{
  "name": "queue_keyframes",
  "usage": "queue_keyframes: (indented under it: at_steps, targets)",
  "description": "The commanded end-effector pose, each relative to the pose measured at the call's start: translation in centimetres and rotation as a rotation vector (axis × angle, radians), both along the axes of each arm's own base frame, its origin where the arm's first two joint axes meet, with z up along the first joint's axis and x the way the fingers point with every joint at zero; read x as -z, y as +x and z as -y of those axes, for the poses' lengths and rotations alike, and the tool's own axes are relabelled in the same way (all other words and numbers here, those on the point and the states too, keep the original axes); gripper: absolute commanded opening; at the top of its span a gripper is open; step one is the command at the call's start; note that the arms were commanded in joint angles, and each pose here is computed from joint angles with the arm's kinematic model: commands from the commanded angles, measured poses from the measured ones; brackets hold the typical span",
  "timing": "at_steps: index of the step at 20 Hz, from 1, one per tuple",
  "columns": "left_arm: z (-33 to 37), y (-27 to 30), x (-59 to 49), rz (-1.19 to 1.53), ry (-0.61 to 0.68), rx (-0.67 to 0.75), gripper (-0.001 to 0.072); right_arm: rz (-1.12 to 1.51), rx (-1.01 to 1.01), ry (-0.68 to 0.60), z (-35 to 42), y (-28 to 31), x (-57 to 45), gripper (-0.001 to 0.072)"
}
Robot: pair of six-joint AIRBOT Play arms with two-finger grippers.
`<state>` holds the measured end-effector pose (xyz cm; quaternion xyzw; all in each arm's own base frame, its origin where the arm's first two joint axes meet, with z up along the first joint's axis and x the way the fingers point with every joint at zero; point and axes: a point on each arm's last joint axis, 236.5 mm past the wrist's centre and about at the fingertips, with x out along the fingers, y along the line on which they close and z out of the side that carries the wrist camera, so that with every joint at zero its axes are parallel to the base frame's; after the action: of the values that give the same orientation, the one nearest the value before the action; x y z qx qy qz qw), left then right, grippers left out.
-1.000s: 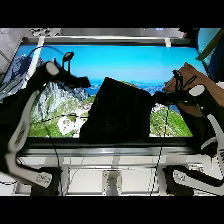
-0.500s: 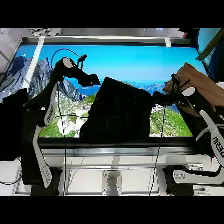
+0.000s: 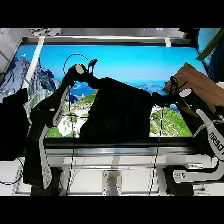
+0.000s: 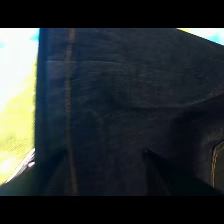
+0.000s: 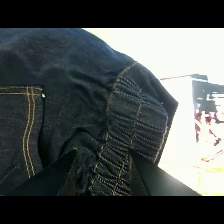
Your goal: Fold the clothes and pants, and hang the long-sleeved shirts on hangers.
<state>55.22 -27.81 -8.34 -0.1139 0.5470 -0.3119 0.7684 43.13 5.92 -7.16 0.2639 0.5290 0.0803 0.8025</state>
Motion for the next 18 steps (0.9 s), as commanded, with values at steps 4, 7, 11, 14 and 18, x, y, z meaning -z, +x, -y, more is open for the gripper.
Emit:
queue_keyframes:
  at_steps: [4,7,11,14,18]
  targets:
    - [1.3,-0.1,0.3,0.041,0.006,0.037,0.0013,0.017,0.017,-0.004,0.2,0.5,0.0,0.0349]
    - [-0.7,0.8,-0.1,0.055,0.046,0.008,0.0012,0.021,0.019,-0.008,0.3,0.6,0.0,0.0349]
    - [-3.8,2.1,-2.3,0.066,0.063,-0.070,0.0251,0.076,0.075,-0.017,1.1,2.2,-0.6,0.0415]
    - [-4.4,1.1,-1.6,0.014,0.067,-0.066,0.0580,0.072,0.063,-0.019,1.1,2.1,-0.7,0.0508]
    - [-3.5,-1.1,0.6,-0.055,0.082,-0.032,0.0579,0.081,0.066,-0.032,1.4,2.3,-0.7,0.0507]
